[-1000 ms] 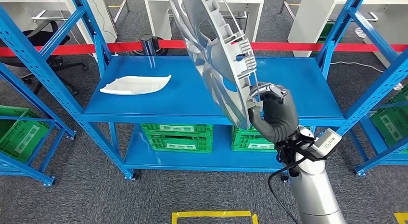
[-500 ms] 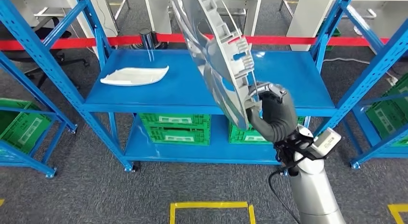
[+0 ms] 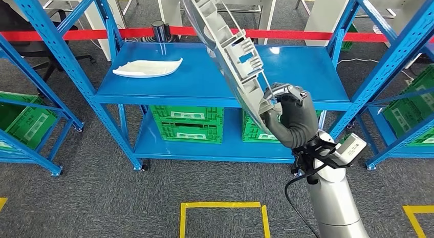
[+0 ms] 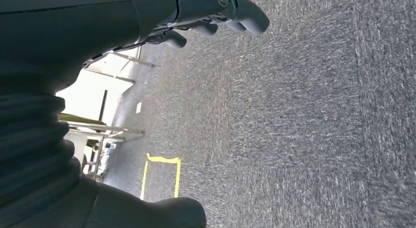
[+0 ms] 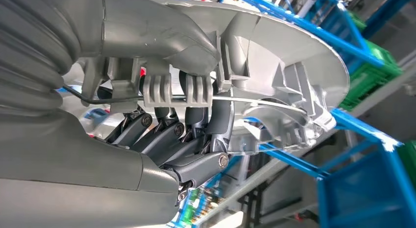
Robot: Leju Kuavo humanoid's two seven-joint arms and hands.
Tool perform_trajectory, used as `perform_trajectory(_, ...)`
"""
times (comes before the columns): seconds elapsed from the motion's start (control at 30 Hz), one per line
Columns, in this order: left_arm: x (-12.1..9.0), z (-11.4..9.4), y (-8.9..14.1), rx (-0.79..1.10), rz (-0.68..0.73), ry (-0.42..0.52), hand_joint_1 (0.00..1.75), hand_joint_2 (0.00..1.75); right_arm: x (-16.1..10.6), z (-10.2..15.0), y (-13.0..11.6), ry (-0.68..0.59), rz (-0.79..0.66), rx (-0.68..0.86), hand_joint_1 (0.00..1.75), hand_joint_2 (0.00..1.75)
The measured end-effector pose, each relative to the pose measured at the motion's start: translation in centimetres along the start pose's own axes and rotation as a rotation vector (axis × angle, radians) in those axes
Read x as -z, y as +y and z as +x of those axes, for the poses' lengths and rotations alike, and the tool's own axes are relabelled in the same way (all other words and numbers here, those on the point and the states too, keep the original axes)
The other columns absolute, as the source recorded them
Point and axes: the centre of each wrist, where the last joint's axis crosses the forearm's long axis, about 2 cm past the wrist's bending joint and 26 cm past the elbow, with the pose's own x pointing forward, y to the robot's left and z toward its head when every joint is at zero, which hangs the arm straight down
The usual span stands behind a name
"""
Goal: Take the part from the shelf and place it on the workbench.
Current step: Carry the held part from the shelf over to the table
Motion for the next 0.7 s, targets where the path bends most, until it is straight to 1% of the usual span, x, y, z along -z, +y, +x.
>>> perform_trajectory(0.7,0.09,-0.14,0.13,-0.008,-0.013,0.007,0.0,1.75,0.04,0.16,0.25,-0.006,0.012,0.002,1.75,1.75)
